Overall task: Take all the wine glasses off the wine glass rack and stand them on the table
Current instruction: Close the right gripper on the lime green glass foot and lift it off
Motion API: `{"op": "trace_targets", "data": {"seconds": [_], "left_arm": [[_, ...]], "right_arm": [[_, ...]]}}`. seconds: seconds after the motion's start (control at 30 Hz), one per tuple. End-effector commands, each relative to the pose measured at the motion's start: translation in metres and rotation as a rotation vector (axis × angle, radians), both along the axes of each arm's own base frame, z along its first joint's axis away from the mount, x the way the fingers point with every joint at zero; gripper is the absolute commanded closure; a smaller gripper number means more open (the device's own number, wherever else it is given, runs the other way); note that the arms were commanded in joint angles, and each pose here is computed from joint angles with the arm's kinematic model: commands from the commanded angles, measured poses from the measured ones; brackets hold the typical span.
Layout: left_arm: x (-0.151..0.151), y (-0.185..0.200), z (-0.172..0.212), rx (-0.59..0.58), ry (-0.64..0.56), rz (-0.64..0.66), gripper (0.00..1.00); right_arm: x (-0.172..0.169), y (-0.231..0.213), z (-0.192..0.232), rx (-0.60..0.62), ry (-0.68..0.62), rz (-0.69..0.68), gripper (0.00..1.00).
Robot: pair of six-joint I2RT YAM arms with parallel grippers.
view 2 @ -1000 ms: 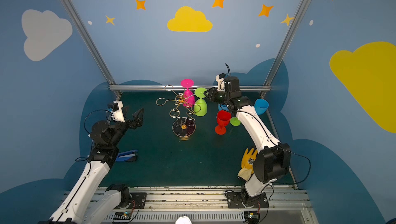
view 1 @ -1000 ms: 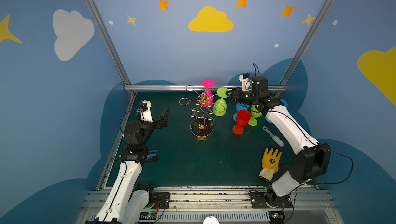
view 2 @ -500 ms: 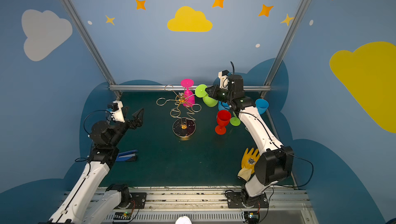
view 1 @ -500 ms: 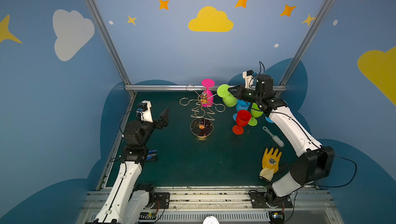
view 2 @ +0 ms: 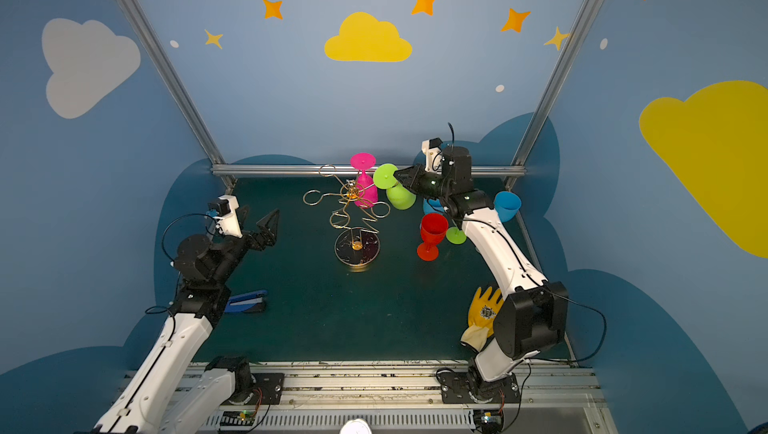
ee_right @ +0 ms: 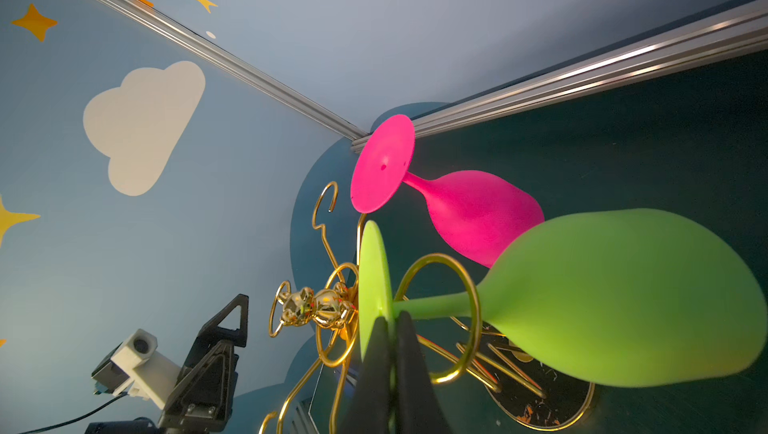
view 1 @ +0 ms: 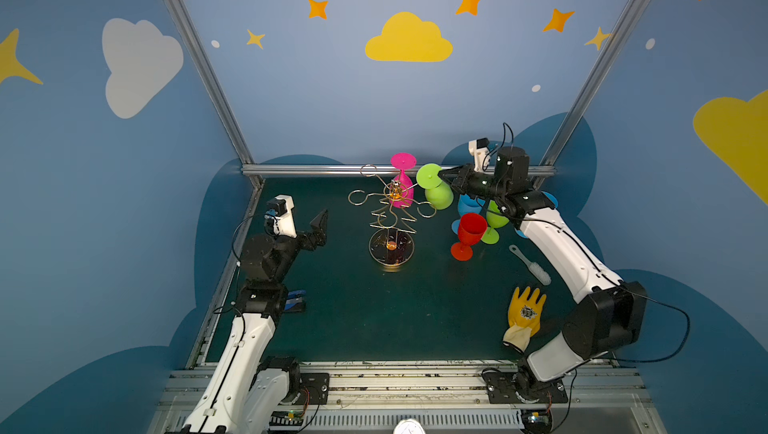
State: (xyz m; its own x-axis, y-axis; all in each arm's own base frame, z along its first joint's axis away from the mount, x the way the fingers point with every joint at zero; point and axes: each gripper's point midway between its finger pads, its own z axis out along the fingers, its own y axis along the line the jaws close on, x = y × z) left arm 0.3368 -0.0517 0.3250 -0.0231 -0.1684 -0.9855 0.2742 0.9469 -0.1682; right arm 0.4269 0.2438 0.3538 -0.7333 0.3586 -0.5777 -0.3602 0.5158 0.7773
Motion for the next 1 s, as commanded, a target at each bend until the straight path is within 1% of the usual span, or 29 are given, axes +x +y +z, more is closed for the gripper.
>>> {"op": "trace_targets", "data": {"seconds": [0.0,0.5,0.97], "left_arm": [[-0.004,0.001,0.014,0.008,-0.033,0.008,0.07],[-0.005,0.001,0.014,0.009,-0.035,0.008,0.07],[-0.005,0.001,0.014,0.008,-0.035,0.010,0.07]], "right_arm": [[-0.008,0.006,0.018,0.041,-0.040,0.036,1.00],[-0.022,0.028,0.005,0.054,0.002,0.100,1.00],[-0.038,0.011,0.005,0.055,-0.008,0.054,1.00]]}}
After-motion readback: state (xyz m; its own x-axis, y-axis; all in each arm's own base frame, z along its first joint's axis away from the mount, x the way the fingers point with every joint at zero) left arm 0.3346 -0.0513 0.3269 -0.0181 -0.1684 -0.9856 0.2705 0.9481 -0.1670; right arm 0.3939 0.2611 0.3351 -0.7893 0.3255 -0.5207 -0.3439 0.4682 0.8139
